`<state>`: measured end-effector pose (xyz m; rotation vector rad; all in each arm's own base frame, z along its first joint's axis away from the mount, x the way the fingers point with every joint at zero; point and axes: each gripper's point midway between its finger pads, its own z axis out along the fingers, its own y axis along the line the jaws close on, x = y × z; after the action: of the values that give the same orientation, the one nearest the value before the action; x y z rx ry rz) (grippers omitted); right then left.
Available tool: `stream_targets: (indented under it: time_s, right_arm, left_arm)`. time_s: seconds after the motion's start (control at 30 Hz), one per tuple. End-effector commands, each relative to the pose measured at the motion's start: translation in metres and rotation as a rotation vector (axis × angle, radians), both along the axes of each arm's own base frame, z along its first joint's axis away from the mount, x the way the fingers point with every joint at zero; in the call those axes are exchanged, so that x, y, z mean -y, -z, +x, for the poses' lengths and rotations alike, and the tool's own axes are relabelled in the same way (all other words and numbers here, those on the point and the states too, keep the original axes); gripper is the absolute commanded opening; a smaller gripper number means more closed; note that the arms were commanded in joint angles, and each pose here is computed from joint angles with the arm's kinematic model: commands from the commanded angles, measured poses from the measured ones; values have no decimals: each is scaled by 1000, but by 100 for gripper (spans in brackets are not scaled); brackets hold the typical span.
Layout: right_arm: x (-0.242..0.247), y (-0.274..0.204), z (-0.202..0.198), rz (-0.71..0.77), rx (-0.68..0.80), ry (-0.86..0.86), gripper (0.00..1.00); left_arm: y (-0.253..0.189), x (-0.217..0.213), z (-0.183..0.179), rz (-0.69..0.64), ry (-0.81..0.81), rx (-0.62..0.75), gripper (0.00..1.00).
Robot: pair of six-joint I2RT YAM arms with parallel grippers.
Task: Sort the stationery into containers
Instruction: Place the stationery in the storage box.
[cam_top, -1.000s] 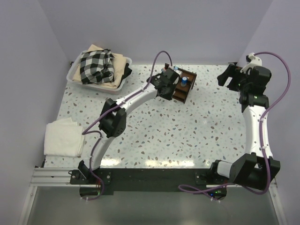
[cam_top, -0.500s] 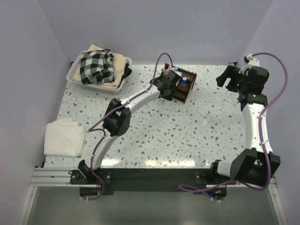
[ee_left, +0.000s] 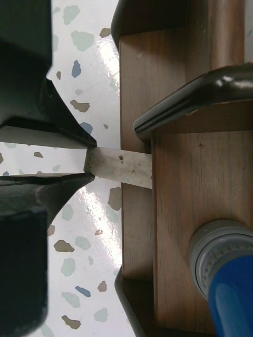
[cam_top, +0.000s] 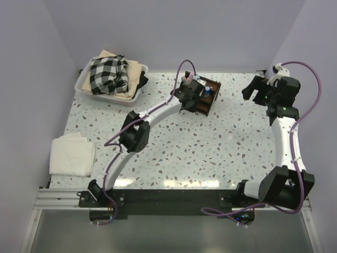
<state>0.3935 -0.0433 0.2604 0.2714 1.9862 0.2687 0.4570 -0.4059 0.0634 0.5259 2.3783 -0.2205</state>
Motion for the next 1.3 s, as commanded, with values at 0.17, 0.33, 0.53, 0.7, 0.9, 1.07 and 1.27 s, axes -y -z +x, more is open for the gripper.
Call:
stream_targets:
  time_s: [0.17,0.33,0.53,0.7,0.9,1.07,1.27]
  right_arm:
    - [-1,-4,6,3,28,-15,88]
    - [-1,-1,6,6,22,-14,88]
    - [0,-2,8,11,26,-8,88]
    - [0,-2,9,12,29,-9,88]
    - [0,0,8,15,25,-5,88]
    - [0,0,6,12,22,-5,88]
    - [0,-2,2,1,9,-3,88]
  left_arm:
    - [-37,14,27,-76,-14,121,0]
    - [-45,19,28,-99,-9,132,0]
    - [-42,24,32,-110,0,143,0]
    - [-47,30,39,-127,7,178,0]
    - [-53,31,39,-132,19,187,34]
    - [-87,22,32,-140,15,214,58]
    - [-133,5,-5,-161,96,174,64]
